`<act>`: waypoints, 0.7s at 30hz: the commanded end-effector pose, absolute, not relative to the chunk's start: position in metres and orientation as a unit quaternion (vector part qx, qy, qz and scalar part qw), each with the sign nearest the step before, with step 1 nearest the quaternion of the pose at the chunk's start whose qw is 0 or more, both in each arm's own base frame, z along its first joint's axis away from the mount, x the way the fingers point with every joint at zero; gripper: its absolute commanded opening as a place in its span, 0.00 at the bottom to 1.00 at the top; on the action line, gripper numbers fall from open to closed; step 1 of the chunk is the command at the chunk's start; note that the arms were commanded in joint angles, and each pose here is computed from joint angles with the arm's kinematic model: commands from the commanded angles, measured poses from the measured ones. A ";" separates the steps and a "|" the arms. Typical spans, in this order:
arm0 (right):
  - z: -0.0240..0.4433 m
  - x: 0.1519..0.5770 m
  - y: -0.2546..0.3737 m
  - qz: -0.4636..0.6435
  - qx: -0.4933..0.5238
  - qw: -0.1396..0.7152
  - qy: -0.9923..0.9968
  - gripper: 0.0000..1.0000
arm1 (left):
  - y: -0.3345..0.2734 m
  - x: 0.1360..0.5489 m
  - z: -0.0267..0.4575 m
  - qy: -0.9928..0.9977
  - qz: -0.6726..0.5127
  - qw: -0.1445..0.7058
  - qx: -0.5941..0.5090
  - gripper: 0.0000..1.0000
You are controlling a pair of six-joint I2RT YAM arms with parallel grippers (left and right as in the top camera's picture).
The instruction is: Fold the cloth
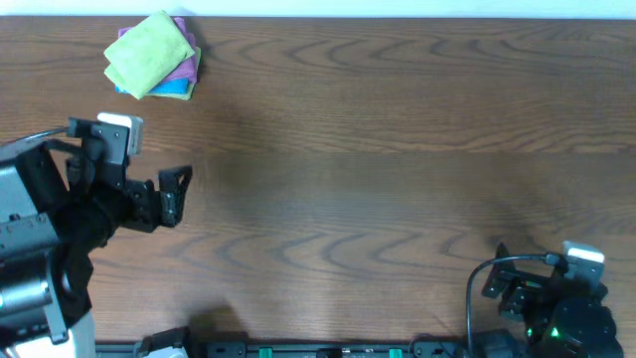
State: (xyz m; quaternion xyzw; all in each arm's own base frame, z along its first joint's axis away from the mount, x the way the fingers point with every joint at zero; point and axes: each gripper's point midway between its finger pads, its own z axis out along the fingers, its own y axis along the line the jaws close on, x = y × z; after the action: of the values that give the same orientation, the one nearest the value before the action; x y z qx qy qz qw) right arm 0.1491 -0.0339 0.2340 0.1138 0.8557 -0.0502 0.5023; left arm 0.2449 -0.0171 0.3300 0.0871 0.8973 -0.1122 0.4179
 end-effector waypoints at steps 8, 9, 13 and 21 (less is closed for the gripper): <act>0.233 0.149 -0.037 -0.056 0.123 0.501 0.855 0.99 | 0.008 0.239 0.316 0.919 -0.047 0.389 0.048 0.96; 0.233 0.149 -0.037 -0.056 0.123 0.501 0.855 0.99 | 0.008 0.239 0.315 0.919 -0.048 0.388 0.048 0.96; 0.233 0.149 -0.037 -0.056 0.123 0.501 0.855 0.99 | 0.008 0.239 0.315 0.919 -0.048 0.388 0.048 0.96; 0.233 0.149 -0.037 -0.056 0.123 0.501 0.855 0.99 | 0.016 0.237 0.309 0.923 -0.018 0.381 0.050 0.96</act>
State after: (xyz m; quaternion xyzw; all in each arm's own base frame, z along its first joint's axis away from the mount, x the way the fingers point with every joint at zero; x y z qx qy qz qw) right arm 0.1491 -0.0339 0.2339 0.1138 0.8558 -0.0502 0.5022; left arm 0.2368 0.0092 0.3141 0.0520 0.9210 -0.0416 0.3838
